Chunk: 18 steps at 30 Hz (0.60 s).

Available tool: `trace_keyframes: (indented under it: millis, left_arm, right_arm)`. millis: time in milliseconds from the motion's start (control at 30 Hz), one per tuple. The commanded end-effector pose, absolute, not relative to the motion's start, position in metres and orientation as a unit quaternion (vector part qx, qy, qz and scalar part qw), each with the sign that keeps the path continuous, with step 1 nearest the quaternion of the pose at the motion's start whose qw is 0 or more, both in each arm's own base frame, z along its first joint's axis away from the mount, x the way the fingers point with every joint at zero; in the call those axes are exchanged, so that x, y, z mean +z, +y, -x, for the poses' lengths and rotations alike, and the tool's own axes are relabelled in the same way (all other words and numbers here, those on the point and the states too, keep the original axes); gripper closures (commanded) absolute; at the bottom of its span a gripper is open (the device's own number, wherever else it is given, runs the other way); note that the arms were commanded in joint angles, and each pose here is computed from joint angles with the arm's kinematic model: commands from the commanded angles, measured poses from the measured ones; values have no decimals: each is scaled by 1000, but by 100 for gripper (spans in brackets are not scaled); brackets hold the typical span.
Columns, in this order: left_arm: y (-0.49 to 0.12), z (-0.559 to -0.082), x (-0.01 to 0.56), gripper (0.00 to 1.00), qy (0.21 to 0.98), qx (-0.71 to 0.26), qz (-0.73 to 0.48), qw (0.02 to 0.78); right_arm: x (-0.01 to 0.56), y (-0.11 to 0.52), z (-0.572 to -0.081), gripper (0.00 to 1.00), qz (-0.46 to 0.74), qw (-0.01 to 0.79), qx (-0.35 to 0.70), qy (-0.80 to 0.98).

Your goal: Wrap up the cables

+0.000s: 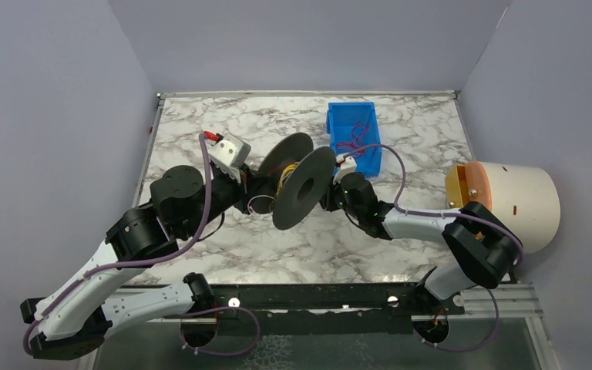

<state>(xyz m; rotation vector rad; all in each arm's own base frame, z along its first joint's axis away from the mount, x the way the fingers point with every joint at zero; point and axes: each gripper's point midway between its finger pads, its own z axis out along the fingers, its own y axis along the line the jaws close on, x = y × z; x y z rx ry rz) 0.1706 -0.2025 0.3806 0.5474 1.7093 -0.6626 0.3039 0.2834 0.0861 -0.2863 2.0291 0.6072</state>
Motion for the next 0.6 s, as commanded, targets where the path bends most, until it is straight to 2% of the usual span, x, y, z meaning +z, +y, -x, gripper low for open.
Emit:
trace_keyframes:
  millis: [0, 267, 567]
  left_arm:
    - [-187, -182, 445, 100, 678, -315, -140, 649]
    - [-185, -199, 454, 100, 677, -297, -94, 667]
    - [-190, -218, 451, 100, 687, -269, -66, 672]
  right_arm:
    - [75, 288, -299, 80, 132, 472, 265, 831]
    - [74, 288, -280, 95, 163, 463, 292, 821]
    - [80, 279, -247, 99, 174, 454, 337, 806]
